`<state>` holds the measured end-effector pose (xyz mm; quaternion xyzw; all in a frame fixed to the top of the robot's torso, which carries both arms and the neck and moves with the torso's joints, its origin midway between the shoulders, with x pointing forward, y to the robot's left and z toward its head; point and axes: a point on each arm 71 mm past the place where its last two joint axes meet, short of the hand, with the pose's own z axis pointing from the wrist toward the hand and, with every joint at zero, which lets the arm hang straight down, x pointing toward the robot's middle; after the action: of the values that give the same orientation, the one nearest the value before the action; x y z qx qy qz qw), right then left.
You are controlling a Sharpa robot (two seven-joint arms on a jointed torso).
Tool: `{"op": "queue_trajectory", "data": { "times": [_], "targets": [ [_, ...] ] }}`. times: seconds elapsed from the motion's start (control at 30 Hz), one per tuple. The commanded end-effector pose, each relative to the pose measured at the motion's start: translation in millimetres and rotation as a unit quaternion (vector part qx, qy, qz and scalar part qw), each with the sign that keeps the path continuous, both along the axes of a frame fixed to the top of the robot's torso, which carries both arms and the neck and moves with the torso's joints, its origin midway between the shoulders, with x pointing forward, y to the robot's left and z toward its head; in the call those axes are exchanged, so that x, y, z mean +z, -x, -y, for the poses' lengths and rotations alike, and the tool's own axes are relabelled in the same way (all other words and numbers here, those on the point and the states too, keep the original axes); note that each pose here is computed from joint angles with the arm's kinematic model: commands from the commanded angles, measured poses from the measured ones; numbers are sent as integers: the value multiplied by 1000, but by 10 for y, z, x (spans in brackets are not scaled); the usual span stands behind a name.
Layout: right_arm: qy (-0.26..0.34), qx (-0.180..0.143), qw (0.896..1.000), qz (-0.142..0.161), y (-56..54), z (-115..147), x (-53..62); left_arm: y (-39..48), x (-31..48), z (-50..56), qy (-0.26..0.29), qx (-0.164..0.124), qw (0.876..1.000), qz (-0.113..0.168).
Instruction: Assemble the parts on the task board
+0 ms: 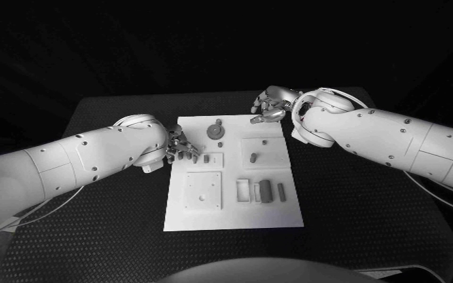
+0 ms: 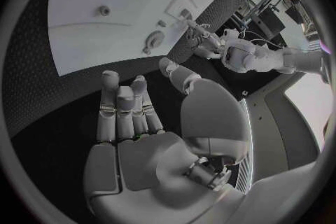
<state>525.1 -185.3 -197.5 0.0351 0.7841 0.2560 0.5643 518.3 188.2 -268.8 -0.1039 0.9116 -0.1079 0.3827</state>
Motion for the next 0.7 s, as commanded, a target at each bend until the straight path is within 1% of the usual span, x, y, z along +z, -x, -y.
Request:
{"op": "queue_trajectory", "data": {
  "times": [0.03, 0.23, 0.5, 0.7],
  "targets": [
    [2, 6, 1000, -3, 5, -18, -6, 13, -36, 44, -19, -23, 999, -43],
    [2, 7, 1000, -3, 3, -21, -7, -42, -20, 57, -23, -20, 999, -36],
    [2, 7, 1000, -4, 3, -26, -8, -55, -15, 98, -22, -25, 999, -35],
    [2, 7, 1000, -4, 3, -24, -8, -57, -15, 99, -23, -26, 999, -37]
  ]
}}
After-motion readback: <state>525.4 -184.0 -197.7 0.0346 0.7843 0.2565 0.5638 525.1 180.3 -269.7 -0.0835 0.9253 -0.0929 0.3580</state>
